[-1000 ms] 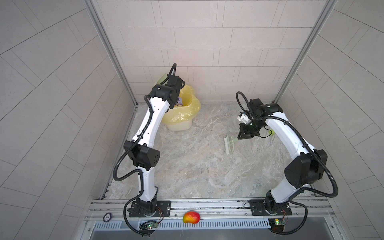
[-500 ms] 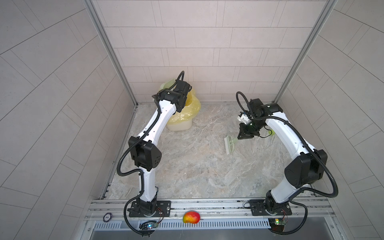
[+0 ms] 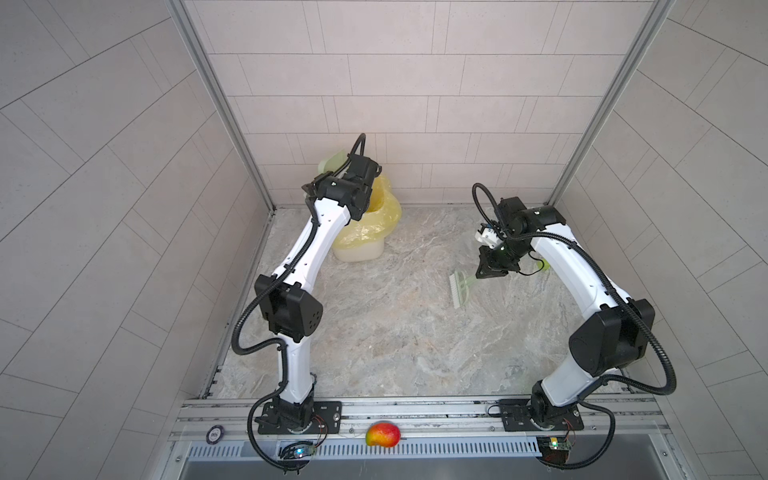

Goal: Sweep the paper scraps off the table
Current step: 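Tip the green dustpan over the yellow bin with the left gripper, then lower the dustpan to the table while the right gripper sets the brush down beside it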

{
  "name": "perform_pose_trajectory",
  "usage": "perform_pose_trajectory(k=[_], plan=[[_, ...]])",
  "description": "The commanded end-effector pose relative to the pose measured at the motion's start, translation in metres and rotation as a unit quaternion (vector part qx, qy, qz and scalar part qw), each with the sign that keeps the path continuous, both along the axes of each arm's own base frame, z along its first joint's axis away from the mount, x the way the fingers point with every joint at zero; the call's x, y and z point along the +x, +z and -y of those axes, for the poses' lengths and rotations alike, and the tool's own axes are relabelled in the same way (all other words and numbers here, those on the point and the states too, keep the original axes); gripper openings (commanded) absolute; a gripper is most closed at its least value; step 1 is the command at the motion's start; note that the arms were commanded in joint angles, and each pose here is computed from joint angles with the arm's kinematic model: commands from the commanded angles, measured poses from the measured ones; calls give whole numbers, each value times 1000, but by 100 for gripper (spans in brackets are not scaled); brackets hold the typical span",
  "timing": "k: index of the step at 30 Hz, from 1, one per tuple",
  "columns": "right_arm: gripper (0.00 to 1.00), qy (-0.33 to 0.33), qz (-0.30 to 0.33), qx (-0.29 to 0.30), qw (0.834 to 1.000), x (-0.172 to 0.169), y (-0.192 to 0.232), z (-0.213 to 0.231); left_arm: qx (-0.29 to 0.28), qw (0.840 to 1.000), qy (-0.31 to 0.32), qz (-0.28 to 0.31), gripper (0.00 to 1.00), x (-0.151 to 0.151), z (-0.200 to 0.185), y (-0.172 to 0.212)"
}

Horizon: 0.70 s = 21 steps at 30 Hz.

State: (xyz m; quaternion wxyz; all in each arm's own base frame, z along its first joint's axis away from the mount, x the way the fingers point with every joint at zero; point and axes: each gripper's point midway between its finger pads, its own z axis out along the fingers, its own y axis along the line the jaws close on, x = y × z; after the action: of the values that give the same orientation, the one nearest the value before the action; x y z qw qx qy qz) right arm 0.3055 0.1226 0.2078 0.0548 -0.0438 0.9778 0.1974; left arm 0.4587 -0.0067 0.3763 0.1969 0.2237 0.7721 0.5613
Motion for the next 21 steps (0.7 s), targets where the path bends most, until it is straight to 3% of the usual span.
perform_pose_trajectory(k=[1,7,12,16,21], plan=[[0,-11,15,-7,1000,-1,5,7,-109,992,-16,66,0,-16,11,19],[0,-32,43,18,998,14,11,7,-279,953,-75,92,0,-33,66,8],[0,-65,79,51,993,38,17,5,-393,908,-138,52,0,-57,143,-28],[0,-94,111,92,985,59,20,1,-483,858,-174,-15,0,-85,205,-71],[0,-127,144,133,972,83,16,-1,-576,790,-169,-122,0,-129,259,-137]])
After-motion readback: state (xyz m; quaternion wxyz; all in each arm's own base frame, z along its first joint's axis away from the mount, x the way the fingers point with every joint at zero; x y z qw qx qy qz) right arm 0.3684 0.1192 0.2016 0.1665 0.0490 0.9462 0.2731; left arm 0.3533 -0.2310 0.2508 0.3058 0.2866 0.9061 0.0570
